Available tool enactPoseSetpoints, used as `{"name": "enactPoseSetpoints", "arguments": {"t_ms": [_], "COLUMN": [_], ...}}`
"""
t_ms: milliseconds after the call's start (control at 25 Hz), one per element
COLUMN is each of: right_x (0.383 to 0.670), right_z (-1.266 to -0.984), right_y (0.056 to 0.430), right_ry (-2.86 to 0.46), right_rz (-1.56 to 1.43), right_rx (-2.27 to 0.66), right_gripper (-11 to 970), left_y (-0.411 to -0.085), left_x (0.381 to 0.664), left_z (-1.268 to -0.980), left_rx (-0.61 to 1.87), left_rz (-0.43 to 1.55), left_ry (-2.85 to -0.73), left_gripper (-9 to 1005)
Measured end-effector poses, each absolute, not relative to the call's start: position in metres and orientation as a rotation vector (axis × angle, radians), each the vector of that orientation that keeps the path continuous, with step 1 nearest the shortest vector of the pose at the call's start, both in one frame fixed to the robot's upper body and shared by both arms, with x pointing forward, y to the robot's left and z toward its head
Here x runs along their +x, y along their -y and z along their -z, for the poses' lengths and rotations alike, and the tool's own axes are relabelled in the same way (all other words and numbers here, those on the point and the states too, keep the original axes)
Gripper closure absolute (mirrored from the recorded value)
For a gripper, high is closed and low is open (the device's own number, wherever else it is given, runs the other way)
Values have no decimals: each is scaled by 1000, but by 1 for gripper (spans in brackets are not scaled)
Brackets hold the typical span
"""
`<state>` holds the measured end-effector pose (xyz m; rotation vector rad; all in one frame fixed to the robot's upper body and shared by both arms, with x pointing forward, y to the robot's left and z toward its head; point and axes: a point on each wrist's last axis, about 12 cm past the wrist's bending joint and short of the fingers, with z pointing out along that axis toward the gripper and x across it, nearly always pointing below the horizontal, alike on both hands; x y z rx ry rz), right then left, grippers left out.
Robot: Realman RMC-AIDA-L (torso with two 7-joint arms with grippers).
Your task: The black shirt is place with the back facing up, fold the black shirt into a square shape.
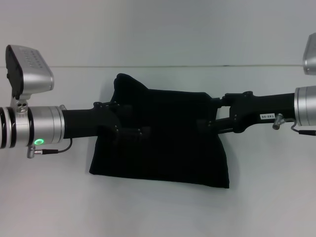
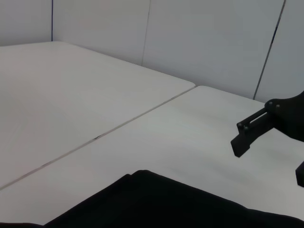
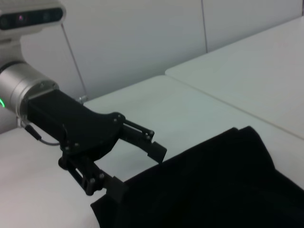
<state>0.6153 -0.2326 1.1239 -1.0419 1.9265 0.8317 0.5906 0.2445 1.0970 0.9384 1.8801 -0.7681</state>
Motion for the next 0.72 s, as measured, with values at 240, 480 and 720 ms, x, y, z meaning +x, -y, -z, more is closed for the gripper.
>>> {"name": "enactPoseSetpoints", "arguments": {"t_ms": [240, 480, 720], "right_x": [615, 615, 616], "right_z": [-1122, -1121, -1121], "right_y": [230, 226, 226], "right_ry": [-1936, -1955, -1963], "right_rz": [-827, -826, -818], "right_rx": [-1062, -1077, -1078], "right_gripper": [44, 44, 44], "left_y": [-245, -245, -245], "left_x": [591, 591, 591], "left_z": [-1099, -1099, -1100], "left_rx": [939, 932, 932], "left_rz": [771, 777, 787], "left_ry": [-1879, -1884, -1885], "left_gripper": [91, 89, 89]}}
